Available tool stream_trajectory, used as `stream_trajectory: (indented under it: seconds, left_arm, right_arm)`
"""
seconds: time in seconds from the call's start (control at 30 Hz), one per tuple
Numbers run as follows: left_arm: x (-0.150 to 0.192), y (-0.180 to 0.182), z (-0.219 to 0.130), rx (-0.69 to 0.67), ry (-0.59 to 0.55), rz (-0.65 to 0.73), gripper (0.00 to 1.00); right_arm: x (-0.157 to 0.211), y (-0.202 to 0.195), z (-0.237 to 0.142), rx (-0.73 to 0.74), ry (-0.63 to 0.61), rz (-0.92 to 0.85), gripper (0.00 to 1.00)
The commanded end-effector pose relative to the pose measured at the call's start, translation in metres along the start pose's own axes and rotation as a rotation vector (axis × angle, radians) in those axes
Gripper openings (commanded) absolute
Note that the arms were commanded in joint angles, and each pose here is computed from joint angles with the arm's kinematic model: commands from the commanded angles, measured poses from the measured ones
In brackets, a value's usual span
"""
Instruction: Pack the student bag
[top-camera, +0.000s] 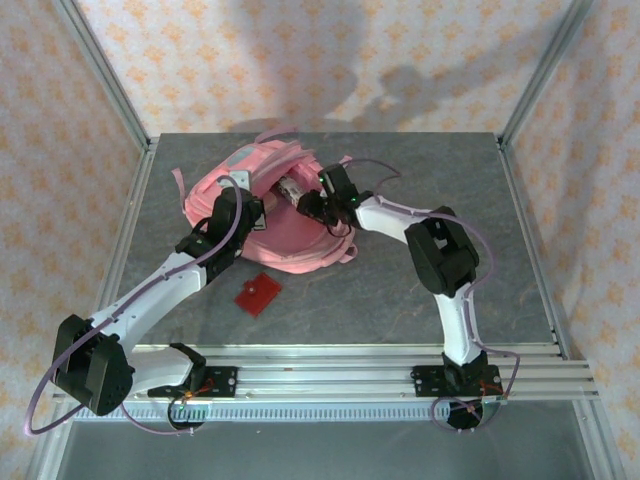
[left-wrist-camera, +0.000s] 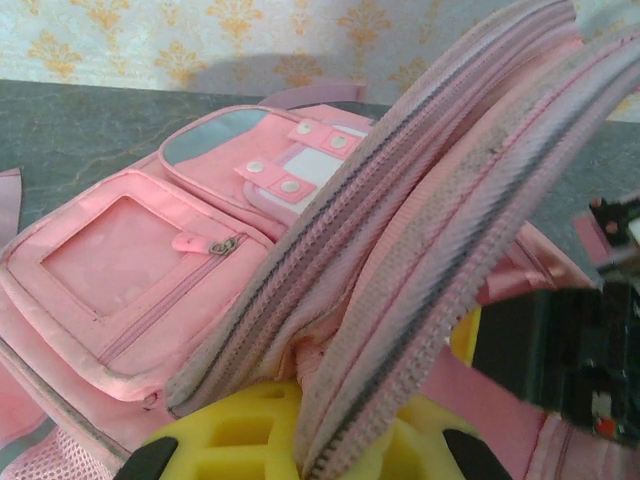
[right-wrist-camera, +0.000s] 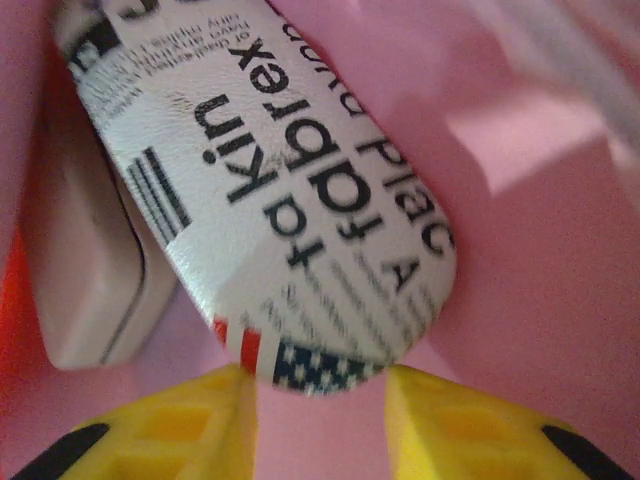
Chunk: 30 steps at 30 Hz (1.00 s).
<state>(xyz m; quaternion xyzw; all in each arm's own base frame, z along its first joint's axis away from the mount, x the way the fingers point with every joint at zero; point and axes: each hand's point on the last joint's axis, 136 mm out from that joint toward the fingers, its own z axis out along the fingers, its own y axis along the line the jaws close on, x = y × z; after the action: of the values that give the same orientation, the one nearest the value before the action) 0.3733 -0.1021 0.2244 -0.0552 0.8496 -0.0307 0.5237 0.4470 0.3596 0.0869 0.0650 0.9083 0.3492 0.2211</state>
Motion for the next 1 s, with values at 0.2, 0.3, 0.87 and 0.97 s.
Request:
stream_trajectory:
  seconds: [0.2,0.3,0.87,0.97]
  left_arm:
    - [-0.028,-0.013,-0.009,0.063,-0.1,-0.085,0.0]
    - [-0.026,-0.017,-0.007,0.073,-0.092,-0.087,0.0]
    - [-0.005,-0.071,0.015,0.169,0.02,-0.104,0.0]
    - [-0.004,-0.095,0.025,0.183,0.055,-0.101,0.0]
  right_arm:
    - [-0.036,0.035,0.018,-0.094,-0.072,-0.061,0.35]
    - [-0.038,0.04,0.03,-0.114,-0.054,-0.069,0.37]
    - [-0.011,0.003,-0.101,0.003,-0.18,-0.201,0.61]
    - [-0.004,-0.042,-0.126,0.152,-0.195,-0.142,0.61]
